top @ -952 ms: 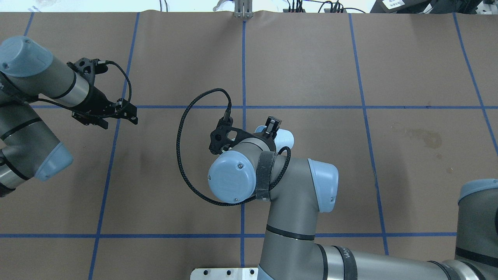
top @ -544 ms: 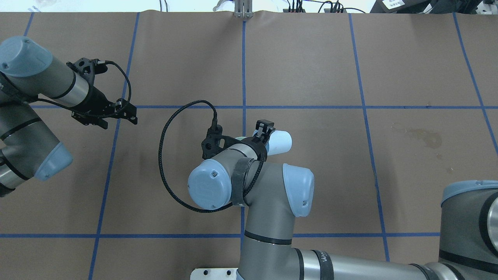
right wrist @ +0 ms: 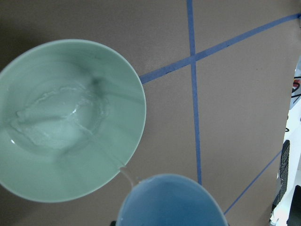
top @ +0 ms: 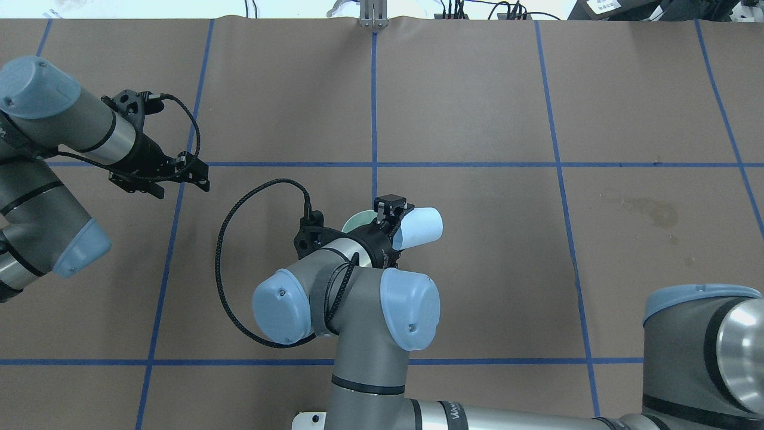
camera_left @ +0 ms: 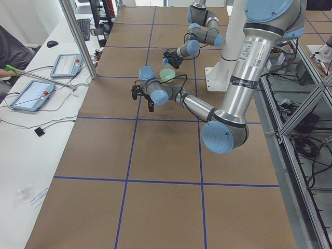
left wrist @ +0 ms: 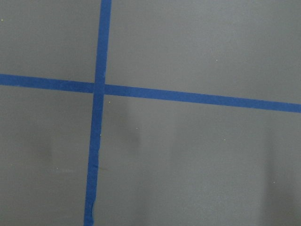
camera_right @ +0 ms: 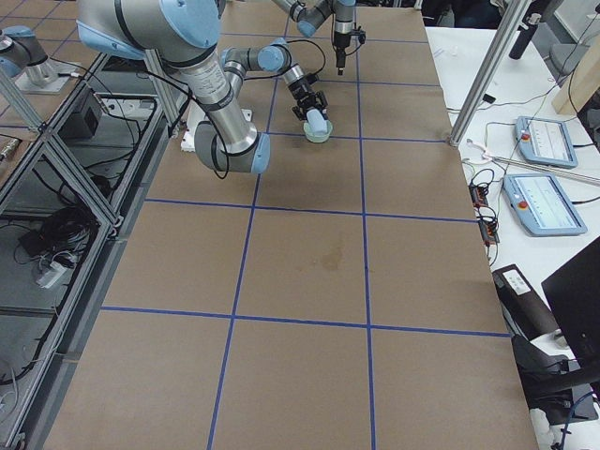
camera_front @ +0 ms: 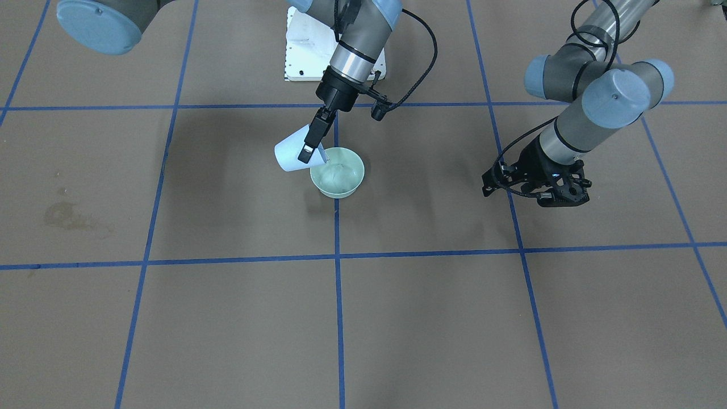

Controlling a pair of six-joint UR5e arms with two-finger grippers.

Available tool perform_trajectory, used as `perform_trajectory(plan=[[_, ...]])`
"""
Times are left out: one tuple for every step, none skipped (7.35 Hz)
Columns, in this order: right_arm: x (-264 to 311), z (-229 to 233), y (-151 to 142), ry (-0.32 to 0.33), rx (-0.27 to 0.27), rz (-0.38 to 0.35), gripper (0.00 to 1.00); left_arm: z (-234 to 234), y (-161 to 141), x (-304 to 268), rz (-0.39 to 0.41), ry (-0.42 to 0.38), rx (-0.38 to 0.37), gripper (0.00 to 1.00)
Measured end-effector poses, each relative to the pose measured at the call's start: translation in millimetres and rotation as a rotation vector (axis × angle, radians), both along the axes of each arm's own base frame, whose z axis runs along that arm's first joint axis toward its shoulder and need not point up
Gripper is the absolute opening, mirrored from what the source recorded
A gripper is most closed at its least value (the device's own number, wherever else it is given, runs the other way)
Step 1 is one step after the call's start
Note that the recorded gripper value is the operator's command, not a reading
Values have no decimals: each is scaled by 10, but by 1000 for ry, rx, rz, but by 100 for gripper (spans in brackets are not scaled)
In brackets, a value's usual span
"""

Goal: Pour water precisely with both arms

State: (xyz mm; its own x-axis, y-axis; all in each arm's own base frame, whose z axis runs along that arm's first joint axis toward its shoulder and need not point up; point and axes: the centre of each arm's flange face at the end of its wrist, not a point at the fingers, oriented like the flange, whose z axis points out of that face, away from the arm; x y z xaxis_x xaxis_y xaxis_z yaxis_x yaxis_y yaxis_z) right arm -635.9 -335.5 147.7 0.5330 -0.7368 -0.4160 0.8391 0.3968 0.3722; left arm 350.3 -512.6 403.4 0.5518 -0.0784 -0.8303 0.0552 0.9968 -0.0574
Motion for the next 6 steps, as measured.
perform_trajectory(plan=[[-59,-18,19,36,-2,-2,26,16,-6,1,0,-2,-3,100],[-99,-45,20,69,-3,-2,26,26,-9,1,0,-3,-5,100],[-145,-71,13,94,-5,-2,26,32,-12,-4,-1,-4,-5,100],[-206,-82,6,123,-10,-2,26,44,-15,-17,-3,-5,-7,100],[-260,-58,-5,154,-13,-1,26,56,-19,-32,-5,-6,-8,100],[-281,-31,-11,184,-14,0,26,61,-20,-37,-6,-6,-8,100]])
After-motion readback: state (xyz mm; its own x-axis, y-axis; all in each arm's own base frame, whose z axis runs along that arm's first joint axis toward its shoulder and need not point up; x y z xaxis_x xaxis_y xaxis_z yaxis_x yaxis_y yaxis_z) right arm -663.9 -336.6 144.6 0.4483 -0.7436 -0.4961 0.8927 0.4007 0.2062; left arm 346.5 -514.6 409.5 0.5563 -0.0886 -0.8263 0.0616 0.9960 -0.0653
